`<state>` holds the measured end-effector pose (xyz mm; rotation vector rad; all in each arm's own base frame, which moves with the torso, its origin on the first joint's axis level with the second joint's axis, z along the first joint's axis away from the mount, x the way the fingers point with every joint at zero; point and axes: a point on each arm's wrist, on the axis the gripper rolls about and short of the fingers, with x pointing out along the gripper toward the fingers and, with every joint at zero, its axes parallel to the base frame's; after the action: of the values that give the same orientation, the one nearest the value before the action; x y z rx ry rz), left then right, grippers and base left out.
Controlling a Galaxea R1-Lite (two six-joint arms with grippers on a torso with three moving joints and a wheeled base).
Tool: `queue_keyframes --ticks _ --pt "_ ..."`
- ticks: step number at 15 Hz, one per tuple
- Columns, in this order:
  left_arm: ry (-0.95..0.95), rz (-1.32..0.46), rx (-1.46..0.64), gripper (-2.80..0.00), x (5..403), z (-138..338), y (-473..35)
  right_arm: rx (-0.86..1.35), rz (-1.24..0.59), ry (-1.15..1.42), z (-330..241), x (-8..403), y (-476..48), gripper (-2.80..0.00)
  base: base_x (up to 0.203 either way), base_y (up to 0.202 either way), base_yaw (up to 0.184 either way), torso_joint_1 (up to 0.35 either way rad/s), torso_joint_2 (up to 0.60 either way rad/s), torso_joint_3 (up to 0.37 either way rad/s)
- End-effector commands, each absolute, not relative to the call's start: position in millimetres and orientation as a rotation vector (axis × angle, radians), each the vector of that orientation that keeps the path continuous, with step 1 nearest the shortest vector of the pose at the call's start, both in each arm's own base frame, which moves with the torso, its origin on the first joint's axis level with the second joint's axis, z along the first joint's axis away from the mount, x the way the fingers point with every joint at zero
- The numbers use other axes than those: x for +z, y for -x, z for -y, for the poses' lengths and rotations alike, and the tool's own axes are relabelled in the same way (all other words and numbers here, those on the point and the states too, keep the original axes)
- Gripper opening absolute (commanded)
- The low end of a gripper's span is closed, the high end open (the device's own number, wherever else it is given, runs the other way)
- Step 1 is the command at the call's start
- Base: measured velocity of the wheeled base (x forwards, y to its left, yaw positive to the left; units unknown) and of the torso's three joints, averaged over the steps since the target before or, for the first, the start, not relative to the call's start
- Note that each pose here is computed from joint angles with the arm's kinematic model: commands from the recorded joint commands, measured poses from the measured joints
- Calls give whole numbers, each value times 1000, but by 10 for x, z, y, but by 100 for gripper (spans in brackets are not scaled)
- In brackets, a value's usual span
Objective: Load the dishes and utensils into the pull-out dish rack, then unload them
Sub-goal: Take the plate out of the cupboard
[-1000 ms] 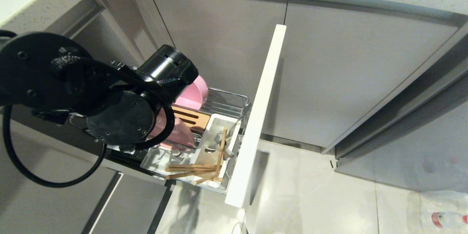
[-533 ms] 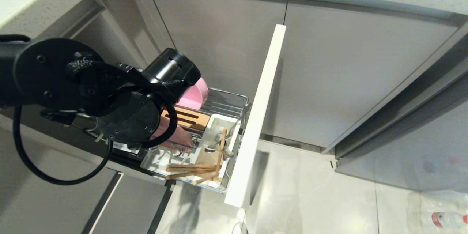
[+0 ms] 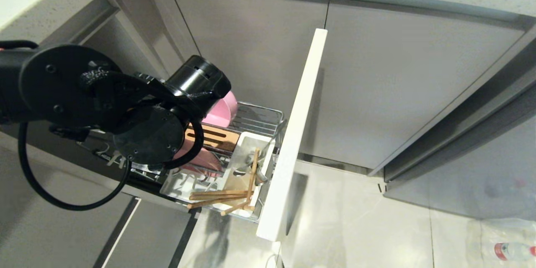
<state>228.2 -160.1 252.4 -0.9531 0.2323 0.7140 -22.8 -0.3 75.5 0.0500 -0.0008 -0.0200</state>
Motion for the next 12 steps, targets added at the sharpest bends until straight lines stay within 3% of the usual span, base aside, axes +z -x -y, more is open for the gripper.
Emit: queue_keyframes --ticks 1,12 --pt "958 -222 717 -280 2549 1591 -2270 -20 -2 -51 3 749 227 -280 0 0 0 0 0 0" --pt "950 -131 571 -280 3089 1526 -1907 -20 -1 -51 3 751 227 -280 0 0 0 0 0 0"
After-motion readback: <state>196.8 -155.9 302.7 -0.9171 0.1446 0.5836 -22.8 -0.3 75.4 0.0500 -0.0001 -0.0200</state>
